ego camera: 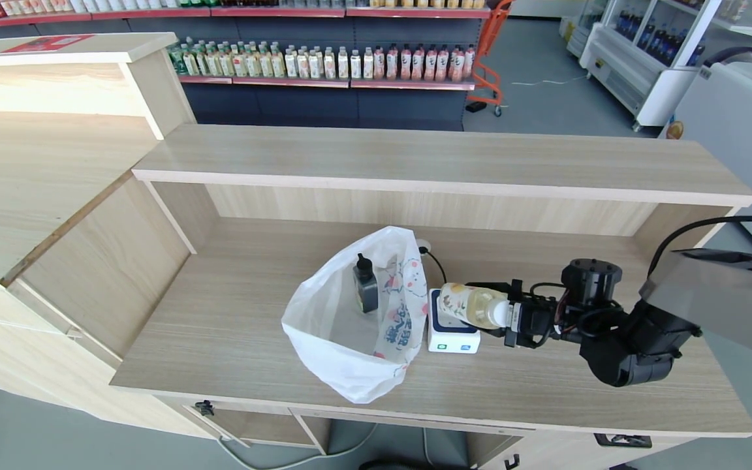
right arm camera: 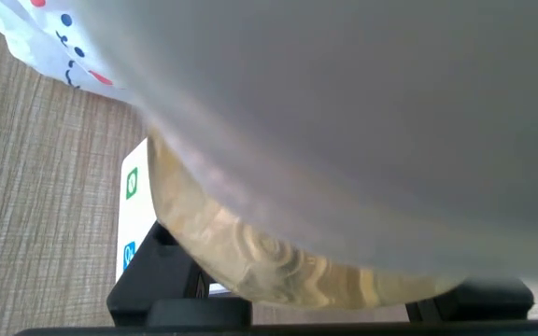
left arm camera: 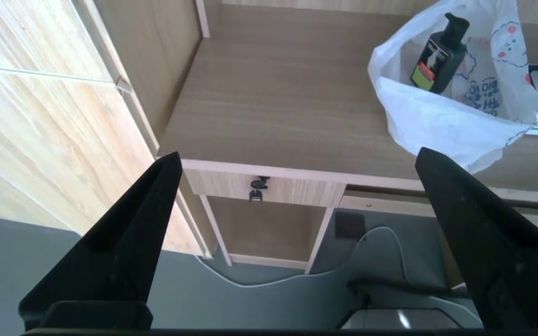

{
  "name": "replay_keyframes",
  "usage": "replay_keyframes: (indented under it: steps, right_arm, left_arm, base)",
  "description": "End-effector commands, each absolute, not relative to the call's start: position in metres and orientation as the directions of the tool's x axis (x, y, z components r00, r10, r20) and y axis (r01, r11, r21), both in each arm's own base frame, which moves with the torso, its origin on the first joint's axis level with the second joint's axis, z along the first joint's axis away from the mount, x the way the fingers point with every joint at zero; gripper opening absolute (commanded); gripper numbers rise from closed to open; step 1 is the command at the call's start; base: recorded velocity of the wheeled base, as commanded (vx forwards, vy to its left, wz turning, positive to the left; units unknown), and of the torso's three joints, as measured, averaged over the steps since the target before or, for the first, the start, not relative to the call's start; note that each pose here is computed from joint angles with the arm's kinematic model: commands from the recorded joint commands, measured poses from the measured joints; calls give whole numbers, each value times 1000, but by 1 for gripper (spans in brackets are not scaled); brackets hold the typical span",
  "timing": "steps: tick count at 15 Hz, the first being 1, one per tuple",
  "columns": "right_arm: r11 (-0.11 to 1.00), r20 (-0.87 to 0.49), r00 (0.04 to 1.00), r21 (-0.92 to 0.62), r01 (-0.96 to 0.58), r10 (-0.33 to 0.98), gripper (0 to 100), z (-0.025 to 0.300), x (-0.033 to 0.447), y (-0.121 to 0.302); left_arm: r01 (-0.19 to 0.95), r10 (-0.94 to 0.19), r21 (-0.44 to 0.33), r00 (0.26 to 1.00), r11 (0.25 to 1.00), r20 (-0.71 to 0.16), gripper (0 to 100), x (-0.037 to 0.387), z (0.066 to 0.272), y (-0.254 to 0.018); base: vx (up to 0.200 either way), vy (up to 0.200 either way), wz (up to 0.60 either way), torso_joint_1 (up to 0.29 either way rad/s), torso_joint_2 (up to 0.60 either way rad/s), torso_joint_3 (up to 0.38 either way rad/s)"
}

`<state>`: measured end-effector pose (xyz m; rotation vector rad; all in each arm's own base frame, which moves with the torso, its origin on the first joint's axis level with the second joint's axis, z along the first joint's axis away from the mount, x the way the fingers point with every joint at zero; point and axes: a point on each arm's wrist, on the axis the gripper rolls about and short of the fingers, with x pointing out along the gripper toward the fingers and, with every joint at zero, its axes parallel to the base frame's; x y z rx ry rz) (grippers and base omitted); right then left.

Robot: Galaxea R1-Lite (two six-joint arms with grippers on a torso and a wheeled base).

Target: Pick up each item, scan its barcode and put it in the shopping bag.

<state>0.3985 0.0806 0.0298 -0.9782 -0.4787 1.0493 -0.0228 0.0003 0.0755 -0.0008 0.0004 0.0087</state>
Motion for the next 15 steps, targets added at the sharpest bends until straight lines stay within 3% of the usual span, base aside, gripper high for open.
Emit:
replay_keyframes:
  steps: [1,7,10,13,15]
  right_arm:
    - [152,-112,453,-848,-507,885,0,26,399,81]
    - [159,-101,455,-852,-499,885,0,36,397,80]
    - [232,-62,476,-813,-533,877,0,78,379,69]
    - [411,7,541,-659,-629,841,0,145,317,41]
    - [655,55,690,-378,-655,722,0,175,257,36]
  left_arm:
    - [-9,9,-2,1000,1000,0,100,-23,75,0]
    - [-9,9,-2,1000,1000,0,100,-23,75,0]
    - [-9,9,-2,1000,1000,0,100,-23,75,0]
    - [-9,9,-2,1000,1000,0,100,-23,75,0]
    - [-9,9,-2,1000,1000,0,100,-23,75,0]
  base:
    - [0,0,0,0,0,0]
    - [0,0,0,0,0,0]
    - [0,0,0,0,0,0]
    - [0,0,0,0,0,0]
    - [0,0,0,0,0,0]
